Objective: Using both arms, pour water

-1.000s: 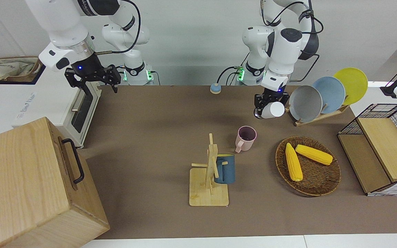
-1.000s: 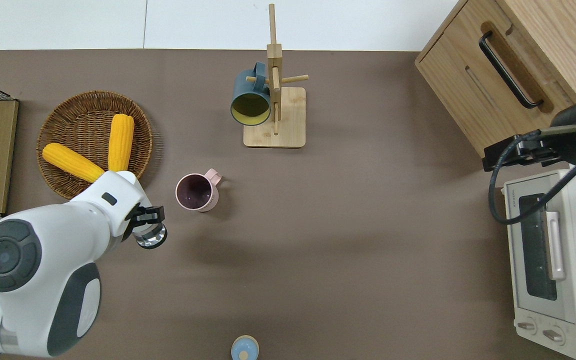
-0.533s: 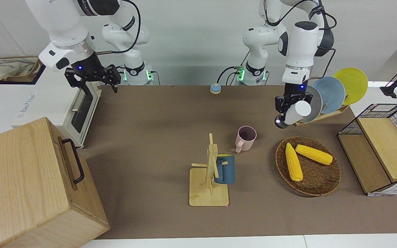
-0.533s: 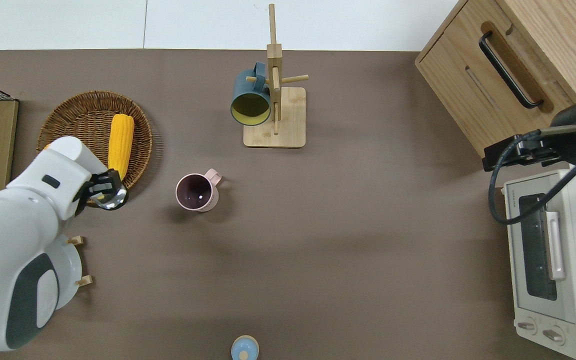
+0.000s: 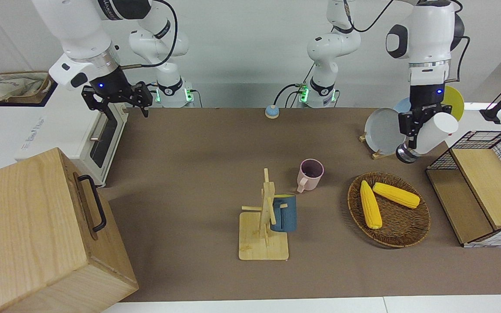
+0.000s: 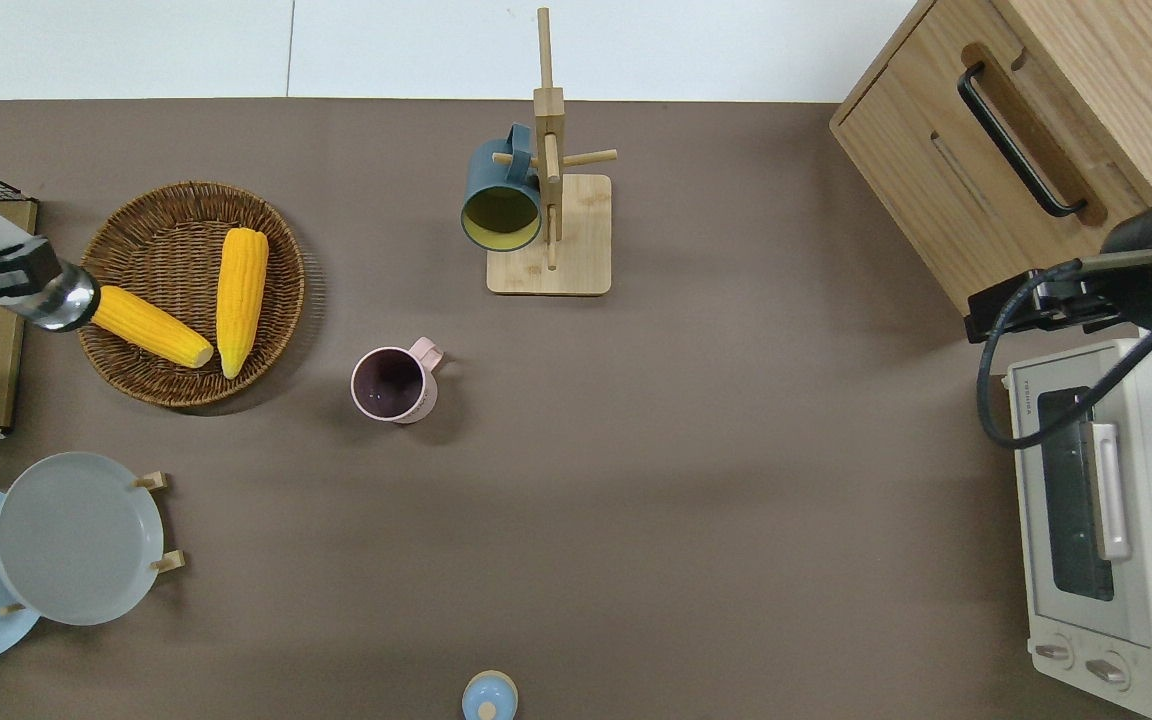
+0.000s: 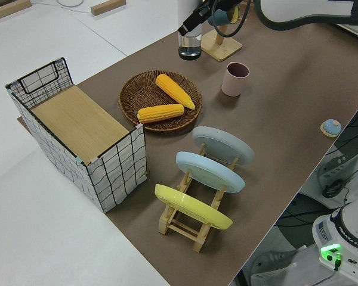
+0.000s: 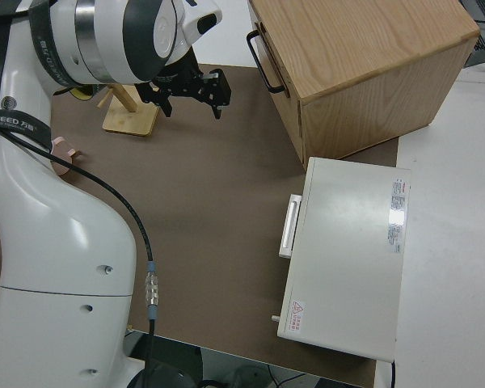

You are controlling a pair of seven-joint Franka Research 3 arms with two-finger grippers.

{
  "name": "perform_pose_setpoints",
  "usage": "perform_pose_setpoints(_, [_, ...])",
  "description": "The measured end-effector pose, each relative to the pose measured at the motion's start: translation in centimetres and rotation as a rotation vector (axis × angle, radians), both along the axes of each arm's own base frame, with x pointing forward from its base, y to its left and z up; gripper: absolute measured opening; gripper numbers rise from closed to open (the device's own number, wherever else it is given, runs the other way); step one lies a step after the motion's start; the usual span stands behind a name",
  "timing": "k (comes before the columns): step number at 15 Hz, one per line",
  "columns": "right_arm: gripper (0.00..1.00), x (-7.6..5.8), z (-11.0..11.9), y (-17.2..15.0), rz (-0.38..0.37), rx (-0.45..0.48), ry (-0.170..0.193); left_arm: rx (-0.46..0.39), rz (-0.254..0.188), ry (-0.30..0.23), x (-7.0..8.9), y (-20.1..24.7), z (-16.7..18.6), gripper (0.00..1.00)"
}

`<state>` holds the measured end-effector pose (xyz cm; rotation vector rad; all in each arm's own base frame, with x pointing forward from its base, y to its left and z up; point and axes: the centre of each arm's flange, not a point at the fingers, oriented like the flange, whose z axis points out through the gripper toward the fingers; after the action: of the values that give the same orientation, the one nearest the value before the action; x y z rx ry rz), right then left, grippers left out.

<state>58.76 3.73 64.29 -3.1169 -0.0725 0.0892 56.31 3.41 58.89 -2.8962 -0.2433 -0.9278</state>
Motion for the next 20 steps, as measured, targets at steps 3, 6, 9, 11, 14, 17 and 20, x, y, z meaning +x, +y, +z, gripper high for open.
perform_pose_setpoints(3, [1.00, 0.0, 0.0, 0.0, 0.000, 0.000, 0.000, 0.035, -0.004, -0.005, 1.6, 4.9, 0.6, 0.63])
perform_pose_setpoints(6, [1.00, 0.0, 0.0, 0.0, 0.000, 0.000, 0.000, 0.034, -0.028, -0.021, 3.1, 9.0, 1.2, 0.63])
perform_pose_setpoints(9, [1.00, 0.0, 0.0, 0.0, 0.000, 0.000, 0.000, 0.035, -0.053, -0.041, 4.1, 12.8, 1.8, 0.63])
perform_pose_setpoints(11, [1.00, 0.0, 0.0, 0.0, 0.000, 0.000, 0.000, 0.031, -0.065, -0.042, 4.4, 15.6, 1.2, 0.63])
perform_pose_setpoints(14, [1.00, 0.0, 0.0, 0.0, 0.000, 0.000, 0.000, 0.008, -0.100, -0.052, 4.8, 19.5, 0.0, 0.63])
perform_pose_setpoints(17, [1.00, 0.0, 0.0, 0.0, 0.000, 0.000, 0.000, -0.010, -0.140, -0.064, 4.5, 23.7, -1.9, 0.63])
perform_pose_setpoints(20, [1.00, 0.0, 0.0, 0.0, 0.000, 0.000, 0.000, -0.025, -0.185, -0.086, 3.5, 28.1, -4.2, 0.63])
